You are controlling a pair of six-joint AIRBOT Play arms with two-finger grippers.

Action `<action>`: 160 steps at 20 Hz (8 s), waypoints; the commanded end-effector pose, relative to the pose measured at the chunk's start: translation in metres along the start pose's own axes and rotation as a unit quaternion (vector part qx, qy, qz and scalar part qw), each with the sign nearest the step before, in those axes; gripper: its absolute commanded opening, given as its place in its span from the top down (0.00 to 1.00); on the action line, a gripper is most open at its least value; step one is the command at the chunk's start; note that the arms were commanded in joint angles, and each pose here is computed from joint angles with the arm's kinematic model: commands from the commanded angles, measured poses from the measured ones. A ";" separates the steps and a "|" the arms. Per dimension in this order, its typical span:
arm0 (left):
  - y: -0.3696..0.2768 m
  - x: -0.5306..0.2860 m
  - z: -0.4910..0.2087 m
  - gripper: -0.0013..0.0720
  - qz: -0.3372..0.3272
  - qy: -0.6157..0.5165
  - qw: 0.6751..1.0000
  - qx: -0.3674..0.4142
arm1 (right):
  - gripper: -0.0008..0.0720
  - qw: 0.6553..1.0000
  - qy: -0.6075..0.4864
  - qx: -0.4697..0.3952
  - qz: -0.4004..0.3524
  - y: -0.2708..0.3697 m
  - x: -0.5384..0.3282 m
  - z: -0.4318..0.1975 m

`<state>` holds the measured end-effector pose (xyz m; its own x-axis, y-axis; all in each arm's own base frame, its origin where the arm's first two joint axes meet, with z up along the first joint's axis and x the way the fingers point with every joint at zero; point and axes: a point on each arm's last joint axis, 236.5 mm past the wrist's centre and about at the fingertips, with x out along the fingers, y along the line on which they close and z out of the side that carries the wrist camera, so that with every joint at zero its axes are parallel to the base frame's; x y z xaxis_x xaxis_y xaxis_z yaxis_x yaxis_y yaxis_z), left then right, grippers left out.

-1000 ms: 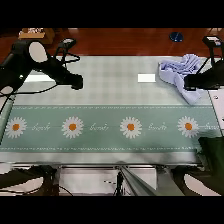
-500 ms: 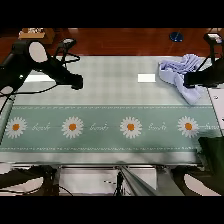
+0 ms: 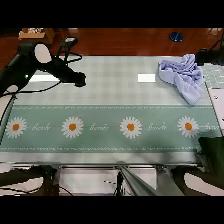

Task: Fold the shirts.

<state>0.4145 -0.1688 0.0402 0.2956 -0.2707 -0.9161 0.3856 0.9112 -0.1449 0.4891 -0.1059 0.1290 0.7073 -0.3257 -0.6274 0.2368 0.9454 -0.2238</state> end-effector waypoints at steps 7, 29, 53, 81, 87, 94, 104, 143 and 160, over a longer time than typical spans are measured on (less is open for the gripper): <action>-0.003 -0.026 0.005 0.20 -0.002 -0.026 1.000 -0.005 | 0.17 0.980 0.078 0.178 0.044 -0.006 0.143 -0.076; -0.056 -0.229 0.069 0.04 -0.038 -0.270 0.962 0.029 | 0.95 0.961 -0.216 0.150 0.080 -0.036 -0.053 0.118; -0.077 -0.338 -0.052 0.05 -0.030 -0.298 0.954 0.030 | 0.95 0.852 -0.012 -0.162 0.497 0.347 -0.302 -0.040; 0.014 -0.009 -0.129 0.05 -0.022 0.019 0.988 -0.149 | 0.39 0.955 0.263 -0.058 0.127 0.041 -0.028 -0.112; 0.004 0.026 -0.139 0.04 -0.158 0.012 0.942 -0.296 | 0.39 0.925 0.307 0.100 0.198 0.011 -0.009 -0.171; -0.009 0.091 -0.113 0.04 -0.217 0.008 0.893 -0.395 | 0.39 0.916 0.302 0.127 0.233 0.027 -0.004 -0.182; -0.033 0.117 -0.096 0.95 -0.284 0.012 0.853 -0.439 | 0.16 0.905 0.296 0.140 0.271 0.046 -0.003 -0.182; -0.091 -0.456 0.017 0.96 -0.158 -0.568 0.807 0.029 | 0.95 0.897 -0.243 0.085 0.359 0.044 -0.376 0.100; -0.093 -0.412 -0.173 0.96 0.041 -0.416 0.906 -0.073 | 0.95 0.960 -0.012 0.068 0.273 0.028 -0.426 -0.055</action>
<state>0.1176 -0.0924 0.4034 0.9335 -0.3058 -0.1872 0.2760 0.9461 -0.1692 0.1690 0.0659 0.3668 0.8104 0.2462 -0.5317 -0.1341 0.9613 0.2407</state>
